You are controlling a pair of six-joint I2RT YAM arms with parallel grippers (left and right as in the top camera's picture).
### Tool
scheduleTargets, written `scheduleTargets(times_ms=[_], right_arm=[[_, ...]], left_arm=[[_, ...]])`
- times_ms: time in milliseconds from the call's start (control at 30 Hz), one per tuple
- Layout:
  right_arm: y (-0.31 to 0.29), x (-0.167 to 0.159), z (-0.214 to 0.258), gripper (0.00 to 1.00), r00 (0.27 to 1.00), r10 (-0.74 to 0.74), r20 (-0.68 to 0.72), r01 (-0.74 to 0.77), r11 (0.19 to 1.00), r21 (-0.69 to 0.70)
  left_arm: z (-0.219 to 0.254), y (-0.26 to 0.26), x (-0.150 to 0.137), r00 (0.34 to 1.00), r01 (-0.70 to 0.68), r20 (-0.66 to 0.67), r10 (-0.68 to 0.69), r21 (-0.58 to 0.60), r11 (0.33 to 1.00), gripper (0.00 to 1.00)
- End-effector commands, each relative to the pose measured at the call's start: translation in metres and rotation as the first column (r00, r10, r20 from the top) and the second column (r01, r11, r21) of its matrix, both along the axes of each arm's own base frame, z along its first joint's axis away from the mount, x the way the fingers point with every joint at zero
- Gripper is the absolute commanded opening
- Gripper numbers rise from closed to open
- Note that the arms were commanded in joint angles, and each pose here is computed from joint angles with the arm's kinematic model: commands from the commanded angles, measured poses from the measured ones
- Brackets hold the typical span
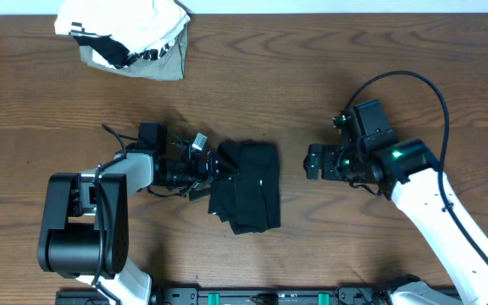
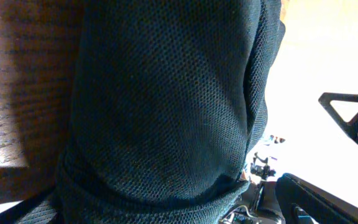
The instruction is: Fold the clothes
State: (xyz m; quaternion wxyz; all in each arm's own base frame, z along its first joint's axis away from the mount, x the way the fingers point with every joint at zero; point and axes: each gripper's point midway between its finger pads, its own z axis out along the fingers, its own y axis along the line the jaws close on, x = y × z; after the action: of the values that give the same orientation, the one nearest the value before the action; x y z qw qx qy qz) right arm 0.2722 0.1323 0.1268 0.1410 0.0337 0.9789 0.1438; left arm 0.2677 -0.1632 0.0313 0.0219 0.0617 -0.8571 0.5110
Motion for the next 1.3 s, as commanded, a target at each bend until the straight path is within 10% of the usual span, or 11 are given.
scheduleTargets(times_ms=[0,133,300,667,1267], right_arm=[[0.005,-0.015,-0.026,0.99,0.986,-0.100,-0.136,0.103,0.994,0.020],[-0.010,-0.028,-0.071,0.91,0.942,-0.238,-0.238,0.228,0.971,-0.069],[-0.005,-0.036,-0.110,0.32,0.931,-0.213,-0.296,0.196,0.977,-0.086],[0.030,-0.028,-0.120,0.06,0.966,-0.101,-0.239,0.091,0.994,-0.052],[0.080,-0.037,-0.155,0.04,0.952,-0.013,-0.304,0.029,0.998,0.048]], left_arm=[[-0.050,0.018,-0.021,0.996,0.009,-0.091,0.009,0.193,0.981,1.00],[-0.050,0.018,-0.021,0.995,0.010,-0.094,0.009,0.193,0.981,1.00],[-0.050,0.018,-0.020,0.996,0.009,-0.091,0.009,0.193,0.981,0.98],[-0.050,0.018,-0.020,0.996,0.008,-0.091,0.009,0.192,0.981,0.91],[-0.050,-0.001,-0.027,0.995,0.054,-0.096,-0.036,0.191,0.980,0.91]])
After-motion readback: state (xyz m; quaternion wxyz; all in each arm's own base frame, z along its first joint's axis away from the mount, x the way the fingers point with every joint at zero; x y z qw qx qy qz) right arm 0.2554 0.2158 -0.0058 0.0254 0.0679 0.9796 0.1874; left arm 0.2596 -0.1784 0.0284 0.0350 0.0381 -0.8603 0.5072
